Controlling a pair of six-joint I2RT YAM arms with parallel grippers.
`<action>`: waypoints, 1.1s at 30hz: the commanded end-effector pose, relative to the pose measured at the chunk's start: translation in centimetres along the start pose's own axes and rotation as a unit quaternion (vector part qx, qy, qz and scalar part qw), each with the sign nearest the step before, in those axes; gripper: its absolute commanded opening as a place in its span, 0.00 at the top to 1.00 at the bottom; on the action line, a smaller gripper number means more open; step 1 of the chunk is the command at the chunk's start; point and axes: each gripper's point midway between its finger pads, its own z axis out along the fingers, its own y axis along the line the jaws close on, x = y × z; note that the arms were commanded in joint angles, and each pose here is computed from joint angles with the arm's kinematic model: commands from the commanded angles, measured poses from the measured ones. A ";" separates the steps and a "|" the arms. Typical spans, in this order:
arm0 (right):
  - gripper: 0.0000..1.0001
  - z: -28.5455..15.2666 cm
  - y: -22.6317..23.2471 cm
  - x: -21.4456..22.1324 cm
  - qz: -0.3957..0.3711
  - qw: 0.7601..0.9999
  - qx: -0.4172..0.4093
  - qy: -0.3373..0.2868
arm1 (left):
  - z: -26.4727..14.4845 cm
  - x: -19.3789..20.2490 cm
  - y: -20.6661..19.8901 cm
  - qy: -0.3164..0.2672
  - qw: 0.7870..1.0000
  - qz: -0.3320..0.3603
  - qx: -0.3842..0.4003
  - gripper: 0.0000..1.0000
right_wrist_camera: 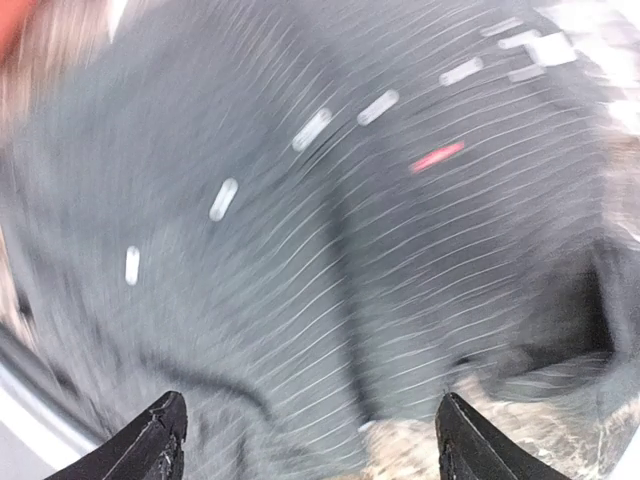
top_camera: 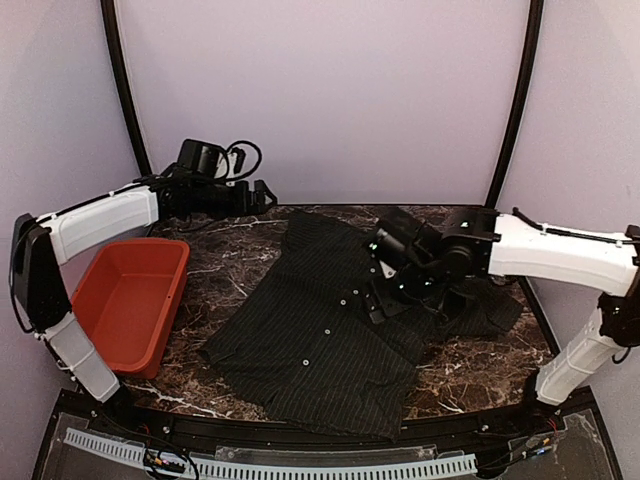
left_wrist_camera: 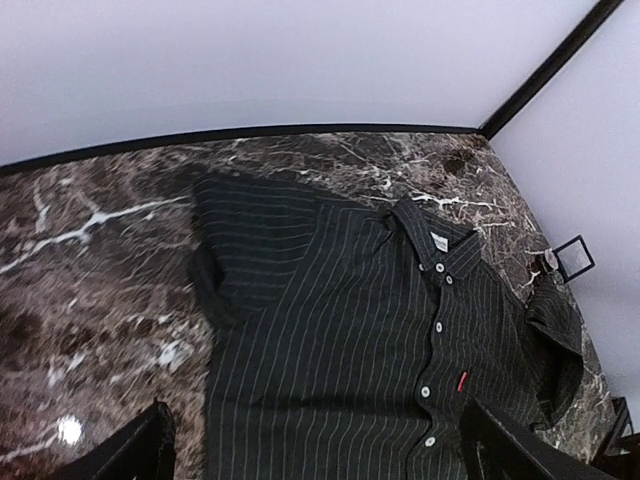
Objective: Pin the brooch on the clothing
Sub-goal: Flatten out the crumpled clothing at the center of the board.
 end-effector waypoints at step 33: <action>0.12 -0.2 -10.0 0.1 0.190 0.974 0.089 -0.088 | 24.1 7.3 3.1 0.086 0.977 0.139 -0.137 0.01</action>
